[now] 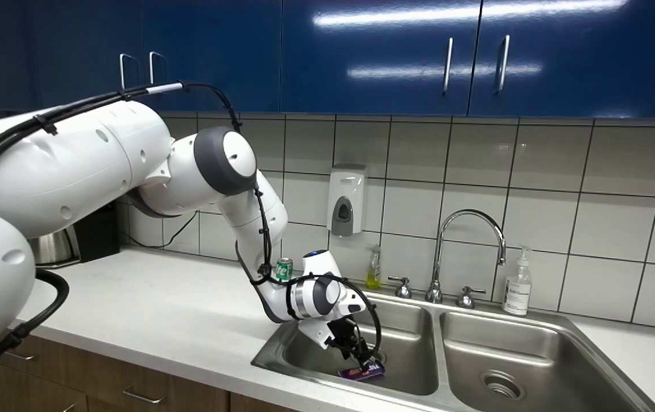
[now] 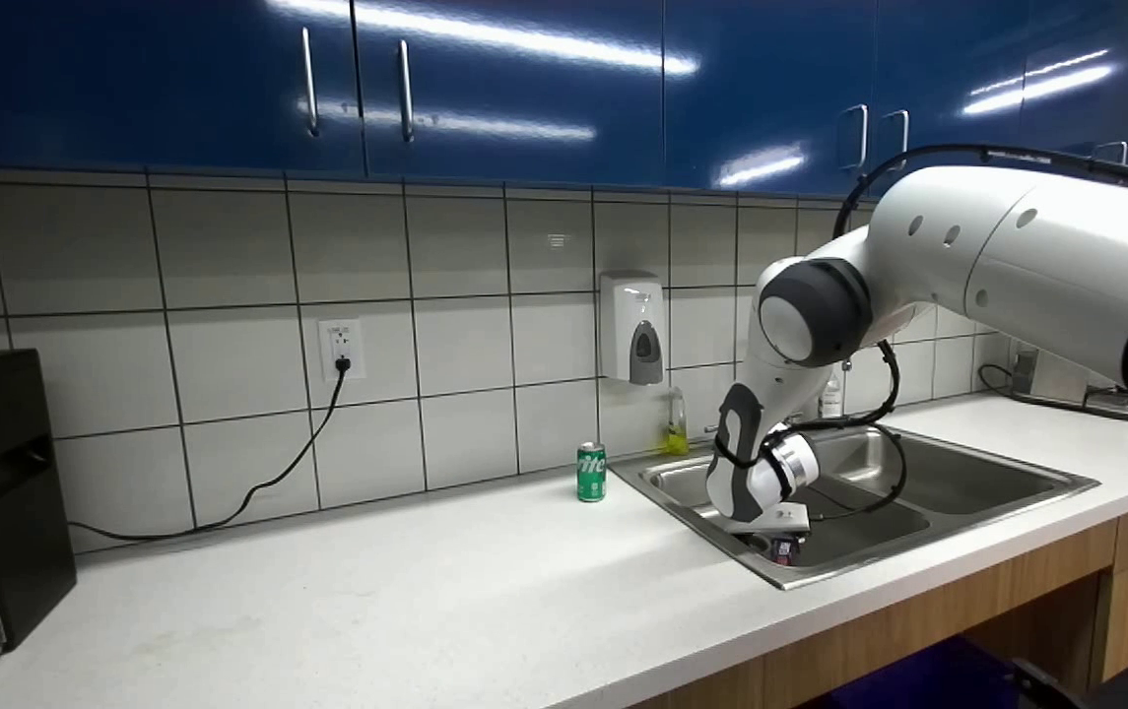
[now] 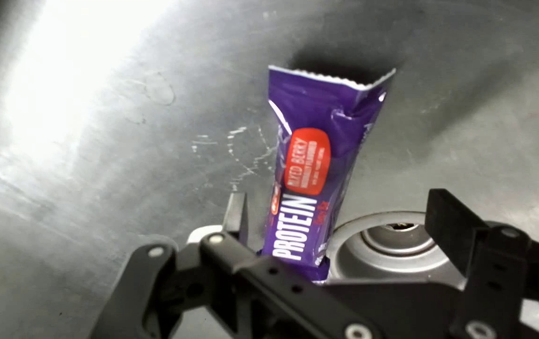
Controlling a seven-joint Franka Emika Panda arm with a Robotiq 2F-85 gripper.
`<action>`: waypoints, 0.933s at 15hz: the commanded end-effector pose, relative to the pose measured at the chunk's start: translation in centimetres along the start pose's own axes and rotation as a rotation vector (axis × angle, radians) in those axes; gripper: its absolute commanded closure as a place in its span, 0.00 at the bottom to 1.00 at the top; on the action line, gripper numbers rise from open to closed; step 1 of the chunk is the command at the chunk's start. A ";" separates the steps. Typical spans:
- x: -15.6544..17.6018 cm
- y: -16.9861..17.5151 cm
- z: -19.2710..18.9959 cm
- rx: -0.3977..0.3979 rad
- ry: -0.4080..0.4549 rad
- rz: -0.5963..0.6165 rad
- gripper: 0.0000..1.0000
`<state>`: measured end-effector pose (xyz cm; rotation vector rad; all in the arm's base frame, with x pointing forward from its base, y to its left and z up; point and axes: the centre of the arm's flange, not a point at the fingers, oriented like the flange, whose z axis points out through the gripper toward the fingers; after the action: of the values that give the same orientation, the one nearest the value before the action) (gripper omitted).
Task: Put the chocolate bar in the sink
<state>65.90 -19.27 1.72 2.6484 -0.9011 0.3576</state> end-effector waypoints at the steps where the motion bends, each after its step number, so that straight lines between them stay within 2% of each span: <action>1: 0.8 -0.6 -1.1 0.005 -0.007 -0.009 0.00; 14: 3.1 -1.5 -6.4 -0.003 0.072 -0.032 0.00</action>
<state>68.54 -18.09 5.82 2.6309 -0.8480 0.4626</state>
